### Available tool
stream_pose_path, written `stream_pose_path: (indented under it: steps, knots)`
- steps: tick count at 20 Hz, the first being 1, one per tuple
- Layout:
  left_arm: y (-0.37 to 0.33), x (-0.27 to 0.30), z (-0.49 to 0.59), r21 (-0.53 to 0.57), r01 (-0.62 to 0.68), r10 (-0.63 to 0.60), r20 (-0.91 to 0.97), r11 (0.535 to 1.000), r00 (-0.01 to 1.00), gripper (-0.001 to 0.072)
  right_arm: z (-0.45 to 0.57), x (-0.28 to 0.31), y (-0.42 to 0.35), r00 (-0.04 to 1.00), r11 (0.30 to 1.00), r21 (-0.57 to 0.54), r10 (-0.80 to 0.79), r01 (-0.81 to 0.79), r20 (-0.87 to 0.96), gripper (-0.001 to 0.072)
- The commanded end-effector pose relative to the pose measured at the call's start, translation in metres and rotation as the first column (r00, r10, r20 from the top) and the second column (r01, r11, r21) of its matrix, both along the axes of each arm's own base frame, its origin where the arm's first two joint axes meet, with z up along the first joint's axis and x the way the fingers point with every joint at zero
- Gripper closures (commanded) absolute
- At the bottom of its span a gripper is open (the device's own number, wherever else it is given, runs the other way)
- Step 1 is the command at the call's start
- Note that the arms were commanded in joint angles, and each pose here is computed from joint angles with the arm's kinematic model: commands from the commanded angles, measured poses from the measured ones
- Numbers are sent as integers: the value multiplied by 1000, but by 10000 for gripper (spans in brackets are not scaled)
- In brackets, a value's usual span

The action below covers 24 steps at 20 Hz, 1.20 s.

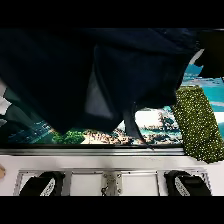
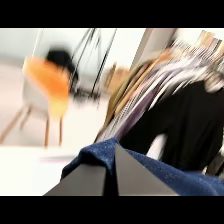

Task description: Fold the clothes and pants, and hang the long-sleeved shirts on hangers.

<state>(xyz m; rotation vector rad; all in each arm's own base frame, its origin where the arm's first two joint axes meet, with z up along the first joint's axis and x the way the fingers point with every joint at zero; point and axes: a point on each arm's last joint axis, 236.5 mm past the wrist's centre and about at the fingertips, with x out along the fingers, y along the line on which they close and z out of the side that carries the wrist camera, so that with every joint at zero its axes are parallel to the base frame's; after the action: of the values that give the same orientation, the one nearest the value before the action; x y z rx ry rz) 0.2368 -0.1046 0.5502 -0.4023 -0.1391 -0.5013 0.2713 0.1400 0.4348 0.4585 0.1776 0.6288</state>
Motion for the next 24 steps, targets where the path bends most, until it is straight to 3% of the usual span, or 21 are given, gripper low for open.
stream_pose_path:
  steps: [1,4,8,12,14,17,19,24]
  knots:
    - [5,-45,27,4,-19,19,105,1000,994,703,-5,-45,7,989,996,89,34,-21,-146,665]
    - [9,13,-15,-4,-44,43,-46,999,998,703,-66,-41,8,904,995,97,41,0,-426,665]
    - [-5,153,-147,3,-16,16,-406,1000,914,703,-178,6,5,734,998,46,-1,44,-680,665]
    - [-46,272,-264,6,45,-32,-613,999,790,703,-298,76,-10,540,992,-60,-111,112,-834,664]
    - [-69,311,-301,20,95,-58,-670,995,740,703,-340,111,-17,491,987,-83,-140,136,-860,664]
    - [-87,338,-340,32,157,-83,-735,987,673,703,-366,145,-22,490,984,-120,-171,133,-855,664]
    - [-77,337,-364,5,127,-75,-785,992,615,702,-365,155,-32,506,976,-171,-216,134,-835,664]
    - [-50,280,-402,39,127,-31,-861,991,507,702,-343,141,-62,557,933,-339,-346,119,-755,664]
